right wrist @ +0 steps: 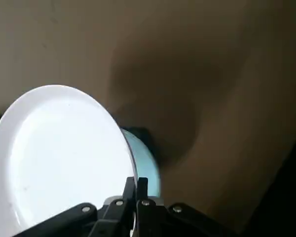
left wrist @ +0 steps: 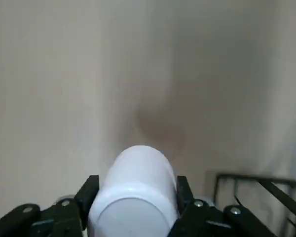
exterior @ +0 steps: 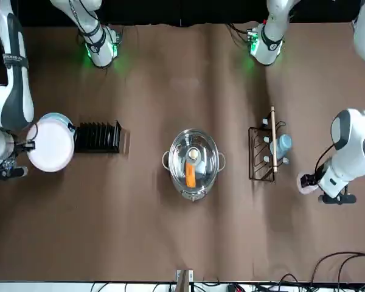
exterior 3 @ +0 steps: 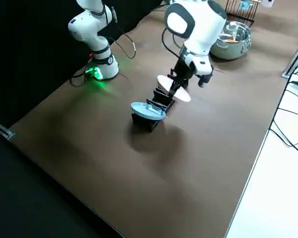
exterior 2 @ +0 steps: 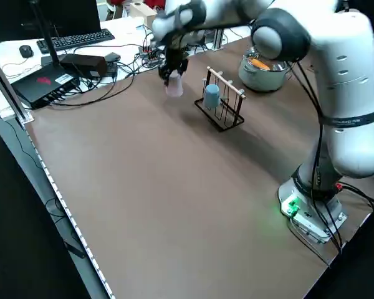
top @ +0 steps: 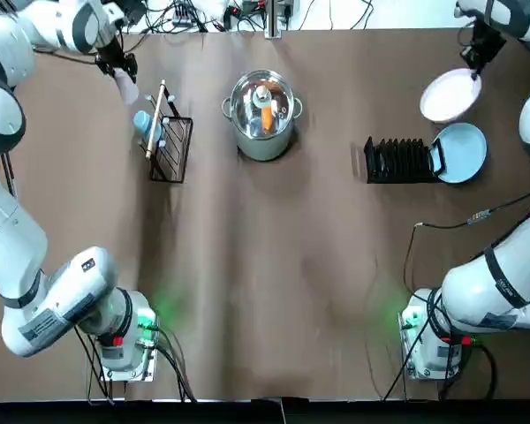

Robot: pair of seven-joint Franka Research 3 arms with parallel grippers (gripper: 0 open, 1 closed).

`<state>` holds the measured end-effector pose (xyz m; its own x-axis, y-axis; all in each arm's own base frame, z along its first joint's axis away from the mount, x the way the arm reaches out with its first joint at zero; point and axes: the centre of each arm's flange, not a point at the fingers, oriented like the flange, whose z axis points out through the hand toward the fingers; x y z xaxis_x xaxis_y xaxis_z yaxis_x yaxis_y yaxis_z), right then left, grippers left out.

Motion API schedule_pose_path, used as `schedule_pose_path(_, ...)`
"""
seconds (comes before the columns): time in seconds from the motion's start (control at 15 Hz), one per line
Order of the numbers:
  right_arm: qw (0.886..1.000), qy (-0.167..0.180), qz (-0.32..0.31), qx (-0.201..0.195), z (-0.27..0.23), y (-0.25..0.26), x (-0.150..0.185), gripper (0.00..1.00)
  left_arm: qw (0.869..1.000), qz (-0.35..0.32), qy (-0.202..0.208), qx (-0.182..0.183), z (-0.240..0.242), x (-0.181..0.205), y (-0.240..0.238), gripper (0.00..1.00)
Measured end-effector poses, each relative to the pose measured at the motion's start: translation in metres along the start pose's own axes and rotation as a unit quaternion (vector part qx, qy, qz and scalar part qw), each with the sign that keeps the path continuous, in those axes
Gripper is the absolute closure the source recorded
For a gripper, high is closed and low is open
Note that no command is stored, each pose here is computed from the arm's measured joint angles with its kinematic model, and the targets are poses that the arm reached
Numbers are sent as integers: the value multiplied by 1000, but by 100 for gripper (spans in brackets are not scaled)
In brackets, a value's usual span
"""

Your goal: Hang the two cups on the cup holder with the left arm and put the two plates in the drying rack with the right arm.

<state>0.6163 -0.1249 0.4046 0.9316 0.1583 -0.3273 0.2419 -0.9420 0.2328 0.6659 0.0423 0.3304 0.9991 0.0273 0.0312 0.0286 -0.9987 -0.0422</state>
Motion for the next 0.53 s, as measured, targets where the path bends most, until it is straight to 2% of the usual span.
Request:
schedule_pose_path(0.13,998,-24,-39,-54,11,7,-3,96,999,-25,-11,15,-35,-9,16,32)
schedule_pose_path(0.27,991,-36,-77,-101,27,-8,3,96,998,-58,-19,8,-56,-20,30,32)
schedule_pose_path(0.53,976,-50,-142,-156,51,-54,13,96,994,-100,-36,-9,-56,-39,62,32)
